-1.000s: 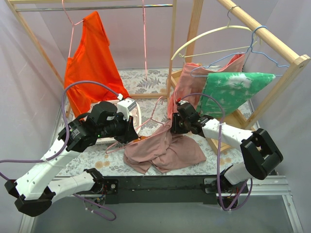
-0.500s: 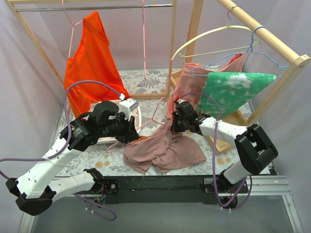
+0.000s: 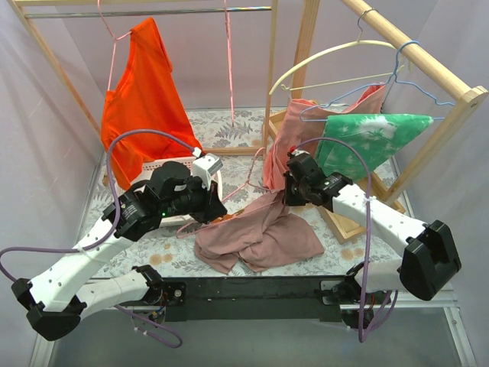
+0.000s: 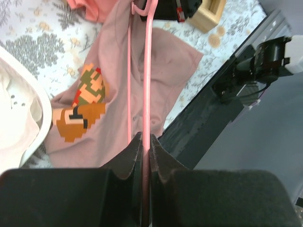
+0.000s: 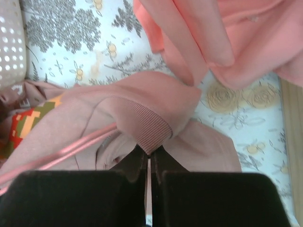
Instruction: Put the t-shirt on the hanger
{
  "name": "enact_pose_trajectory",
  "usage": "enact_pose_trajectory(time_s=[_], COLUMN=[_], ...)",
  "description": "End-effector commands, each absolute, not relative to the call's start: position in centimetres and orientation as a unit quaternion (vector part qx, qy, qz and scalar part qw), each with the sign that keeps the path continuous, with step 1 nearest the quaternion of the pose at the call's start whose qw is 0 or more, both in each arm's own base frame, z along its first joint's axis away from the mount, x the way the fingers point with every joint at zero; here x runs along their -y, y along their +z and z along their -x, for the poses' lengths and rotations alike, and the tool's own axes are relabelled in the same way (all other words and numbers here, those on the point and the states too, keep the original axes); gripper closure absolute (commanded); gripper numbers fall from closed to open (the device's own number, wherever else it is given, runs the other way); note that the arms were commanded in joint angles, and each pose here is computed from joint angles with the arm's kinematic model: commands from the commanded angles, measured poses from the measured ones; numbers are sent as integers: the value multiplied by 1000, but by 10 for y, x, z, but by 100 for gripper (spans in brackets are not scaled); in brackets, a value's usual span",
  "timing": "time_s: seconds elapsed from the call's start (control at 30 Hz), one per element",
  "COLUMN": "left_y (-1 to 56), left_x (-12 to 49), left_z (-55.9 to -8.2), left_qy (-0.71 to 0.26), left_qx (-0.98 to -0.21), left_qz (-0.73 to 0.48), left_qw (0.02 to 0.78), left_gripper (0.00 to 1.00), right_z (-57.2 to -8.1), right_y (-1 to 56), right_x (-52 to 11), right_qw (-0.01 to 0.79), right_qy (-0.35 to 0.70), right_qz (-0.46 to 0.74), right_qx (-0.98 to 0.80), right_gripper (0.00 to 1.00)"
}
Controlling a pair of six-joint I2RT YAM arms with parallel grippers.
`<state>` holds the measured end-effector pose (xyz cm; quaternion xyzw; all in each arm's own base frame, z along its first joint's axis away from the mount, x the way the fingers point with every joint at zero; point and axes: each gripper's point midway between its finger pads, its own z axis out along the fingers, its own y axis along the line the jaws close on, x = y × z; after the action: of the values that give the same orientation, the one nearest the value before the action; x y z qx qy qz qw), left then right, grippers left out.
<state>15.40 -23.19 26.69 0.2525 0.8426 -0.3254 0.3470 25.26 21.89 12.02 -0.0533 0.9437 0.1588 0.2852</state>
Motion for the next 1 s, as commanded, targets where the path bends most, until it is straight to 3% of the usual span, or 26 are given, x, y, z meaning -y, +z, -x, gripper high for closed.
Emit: enact_pose_trajectory(time_s=[0.0,0.13,0.3,0.43,0.57,0.83,0.93,0.97], left_y=[299,300,296,296,312,347,351,354], left_x=[242,254,257,244,251,241,242,243], left_z=[-165,-154,-139,-139,-140,-140,-133,-132], left_qy=[-355,-394,-419,-403,-434,-501,-531,-539], left_qx=[-801,-782,-780,-784,-761,-708,-688,-678], left_qz=[-250,-270,-272,-259,-246,-158,-151,-152], left_qw=[412,401,377,395,414,471,472,475], left_gripper=[100,100,100,100,100,100,100,100], right_z=[-230,-229,-255,-258,-227,-163,-140,-136], right_y=[142,171,247,280,301,381,375,340], right_x=[-210,-210,-220,-237,-275,-331,-335,-332], right_qw=[267,276,337,339,332,397,395,374], right_qy=[155,155,163,174,199,207,216,179], right_qz=[67,70,73,91,127,161,163,173], right_qx=[-949,-946,-924,-920,-913,-880,-878,-893], right_gripper=[99,99,99,99,99,99,99,99])
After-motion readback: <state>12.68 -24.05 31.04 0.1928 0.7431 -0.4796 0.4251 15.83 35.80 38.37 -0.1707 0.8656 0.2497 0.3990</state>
